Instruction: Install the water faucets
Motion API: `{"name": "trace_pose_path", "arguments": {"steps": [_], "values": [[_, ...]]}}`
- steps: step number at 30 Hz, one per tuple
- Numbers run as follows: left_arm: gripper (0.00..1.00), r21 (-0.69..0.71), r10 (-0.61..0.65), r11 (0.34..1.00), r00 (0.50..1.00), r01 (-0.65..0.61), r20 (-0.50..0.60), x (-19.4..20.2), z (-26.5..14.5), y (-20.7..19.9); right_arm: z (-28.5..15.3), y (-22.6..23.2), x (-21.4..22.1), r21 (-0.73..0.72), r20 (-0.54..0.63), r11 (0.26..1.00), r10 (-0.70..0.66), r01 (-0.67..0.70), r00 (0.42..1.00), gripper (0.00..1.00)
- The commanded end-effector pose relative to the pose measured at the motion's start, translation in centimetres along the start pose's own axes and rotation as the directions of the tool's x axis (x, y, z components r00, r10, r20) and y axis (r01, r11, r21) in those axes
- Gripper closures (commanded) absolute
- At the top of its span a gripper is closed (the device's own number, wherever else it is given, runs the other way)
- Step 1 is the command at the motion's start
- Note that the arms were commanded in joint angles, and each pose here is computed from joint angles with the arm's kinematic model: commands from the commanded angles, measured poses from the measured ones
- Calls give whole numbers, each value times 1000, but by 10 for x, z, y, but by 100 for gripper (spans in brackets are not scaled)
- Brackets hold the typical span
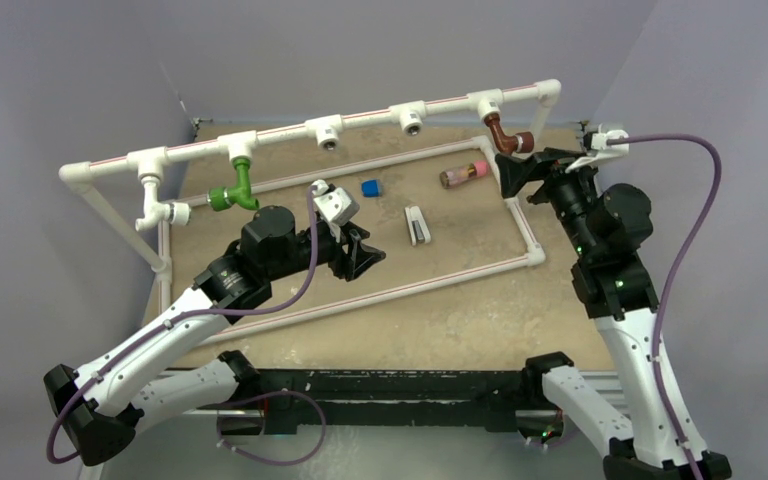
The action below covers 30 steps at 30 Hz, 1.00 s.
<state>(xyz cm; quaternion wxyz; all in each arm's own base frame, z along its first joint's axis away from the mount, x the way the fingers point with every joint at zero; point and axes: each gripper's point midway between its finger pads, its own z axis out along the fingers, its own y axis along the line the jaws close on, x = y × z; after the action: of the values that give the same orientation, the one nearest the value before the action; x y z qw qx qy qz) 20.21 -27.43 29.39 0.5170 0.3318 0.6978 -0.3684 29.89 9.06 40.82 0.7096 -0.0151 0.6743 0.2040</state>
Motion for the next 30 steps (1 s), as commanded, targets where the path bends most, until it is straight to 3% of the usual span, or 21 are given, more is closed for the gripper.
{"name": "trace_pose_path", "arguments": {"steps": [1,6,17,24,27,30], "values": [[48,26,13,1000,999,-14,49,-20,-2,-7,-11,1,-23,-3,18,970,-241,241,970,3],[49,28,13,1000,999,-15,48,-20,-2,-7,-5,27,-30,-130,40,919,-371,373,928,4],[48,16,11,1000,999,-11,51,-21,-2,-6,15,27,-10,-86,18,723,-686,685,727,2],[42,9,10,1000,999,-11,52,-21,-3,-4,15,18,-10,24,69,523,-851,852,521,1],[41,8,10,1000,999,-11,52,-21,-2,-4,16,8,-2,62,37,408,-913,911,406,1],[41,8,11,1000,998,-12,56,-22,-4,-4,16,-4,-1,131,-8,331,-942,934,335,2]]}}
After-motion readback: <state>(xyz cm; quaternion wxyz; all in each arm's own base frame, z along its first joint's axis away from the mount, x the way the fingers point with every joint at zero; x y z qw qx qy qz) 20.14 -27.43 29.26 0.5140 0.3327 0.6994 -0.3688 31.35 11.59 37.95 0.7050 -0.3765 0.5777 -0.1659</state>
